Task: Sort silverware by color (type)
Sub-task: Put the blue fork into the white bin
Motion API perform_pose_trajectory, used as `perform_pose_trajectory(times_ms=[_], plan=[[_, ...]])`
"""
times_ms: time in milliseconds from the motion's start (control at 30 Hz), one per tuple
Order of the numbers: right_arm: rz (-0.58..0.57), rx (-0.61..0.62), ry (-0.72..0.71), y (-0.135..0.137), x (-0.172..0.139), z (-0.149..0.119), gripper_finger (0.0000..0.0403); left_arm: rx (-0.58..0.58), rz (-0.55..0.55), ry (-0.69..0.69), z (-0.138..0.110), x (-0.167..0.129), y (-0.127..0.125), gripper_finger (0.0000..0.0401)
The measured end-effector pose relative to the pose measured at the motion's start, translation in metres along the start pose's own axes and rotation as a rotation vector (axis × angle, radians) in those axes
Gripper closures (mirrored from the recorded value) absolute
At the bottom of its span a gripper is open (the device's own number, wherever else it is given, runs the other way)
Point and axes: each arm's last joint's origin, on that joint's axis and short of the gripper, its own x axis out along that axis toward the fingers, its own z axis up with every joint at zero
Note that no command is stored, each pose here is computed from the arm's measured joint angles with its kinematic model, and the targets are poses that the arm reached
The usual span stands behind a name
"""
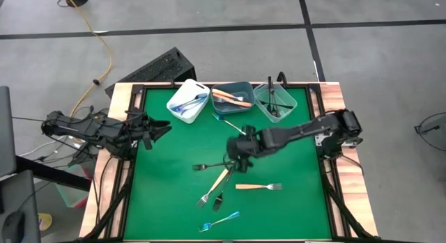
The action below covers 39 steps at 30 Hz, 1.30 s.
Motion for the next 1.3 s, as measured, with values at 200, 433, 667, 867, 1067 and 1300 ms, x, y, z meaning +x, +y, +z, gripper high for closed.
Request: perform_pose_trajectory(times_ms=[200, 433, 667, 867, 1067, 1300], plan=[[-0.083, 0.192, 0.09, -0.043, 0.028, -0.012, 0.0199, 0.014, 0.002, -0.001, 0.0, 0.0, 0.0, 0.0237], [-0.029, 0.243, 0.011, -0.071, 0.061, -0.015, 0.02, 0.049, 0.004, -0.003, 0.0, 0.0, 0.0, 0.0237], [-0.026, 0.262, -0.129, -0.097, 0.077, -0.007, 0.02, 0.059, 0.018, -0.011, 0.0, 0.0, 0.001, 0.0237], [-0.021, 0.271, -0.185, -0.11, 0.084, -0.001, 0.02, 0.07, 0.022, -0.01, 0.0, 0.0, 0.001, 0.0237], [-0.008, 0.265, -0.163, -0.107, 0.094, -0.002, 0.02, 0.079, 0.023, -0.009, 0.0, 0.0, 0.001, 0.0237], [0.014, 0.224, -0.126, -0.096, 0.101, -0.006, 0.02, 0.091, 0.024, -0.008, 0.0, 0.0, 0.001, 0.0237]])
